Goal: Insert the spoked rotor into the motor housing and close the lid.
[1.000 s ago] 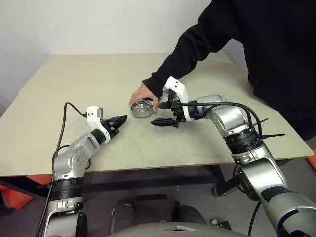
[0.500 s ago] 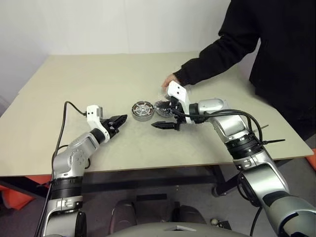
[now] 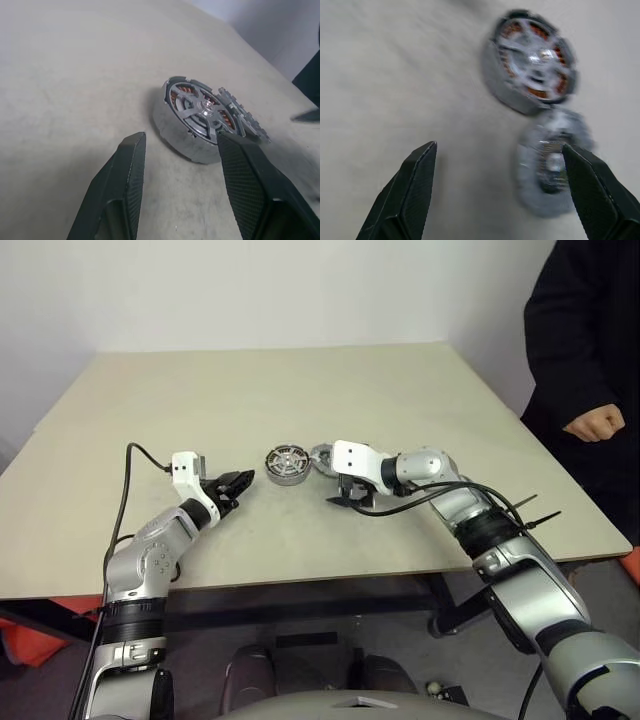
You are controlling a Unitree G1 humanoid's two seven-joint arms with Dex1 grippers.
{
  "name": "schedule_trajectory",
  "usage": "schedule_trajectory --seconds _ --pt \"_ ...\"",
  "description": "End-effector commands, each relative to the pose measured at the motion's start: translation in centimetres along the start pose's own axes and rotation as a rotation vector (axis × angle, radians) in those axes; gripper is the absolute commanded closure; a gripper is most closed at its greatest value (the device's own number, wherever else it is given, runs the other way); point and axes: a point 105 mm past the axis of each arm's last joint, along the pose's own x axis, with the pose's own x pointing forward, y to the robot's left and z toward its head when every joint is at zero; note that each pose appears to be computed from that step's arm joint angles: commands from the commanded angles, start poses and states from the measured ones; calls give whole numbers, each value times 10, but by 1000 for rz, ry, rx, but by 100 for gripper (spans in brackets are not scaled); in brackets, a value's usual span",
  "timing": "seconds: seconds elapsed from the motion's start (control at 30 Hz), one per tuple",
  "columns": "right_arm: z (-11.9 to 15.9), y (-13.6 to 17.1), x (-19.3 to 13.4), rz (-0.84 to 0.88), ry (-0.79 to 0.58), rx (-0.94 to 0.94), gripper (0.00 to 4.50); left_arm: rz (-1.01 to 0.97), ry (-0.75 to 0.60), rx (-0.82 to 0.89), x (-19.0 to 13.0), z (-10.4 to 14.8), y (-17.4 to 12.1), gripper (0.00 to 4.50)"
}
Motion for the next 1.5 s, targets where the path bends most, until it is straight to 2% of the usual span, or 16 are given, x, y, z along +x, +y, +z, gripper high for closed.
schedule_trajectory --seconds 0.03,0.37,0.57,0.9,1.3,1.4,1.5 --pt "23 -13 7 -41 -78 -33 4 -13 -50 88 0 17 -4 210" --pt "44 -5 51 -59 -149 131 4 -38 -25 170 2 18 -10 210" --pt "36 -5 64 -79 -110 208 4 -35 -15 172 0 15 -10 210" --pt "16 12 72 -36 -40 233 4 -26 -9 172 -2 13 -9 210" --pt "14 9 70 -54 -33 227 402 -21 -3 173 -2 11 -9 210" --pt "14 8 70 -57 -31 225 402 -20 -3 174 -1 11 -9 210" --pt "14 6 70 -63 -30 224 446 -20 -2 174 -1 11 -9 210"
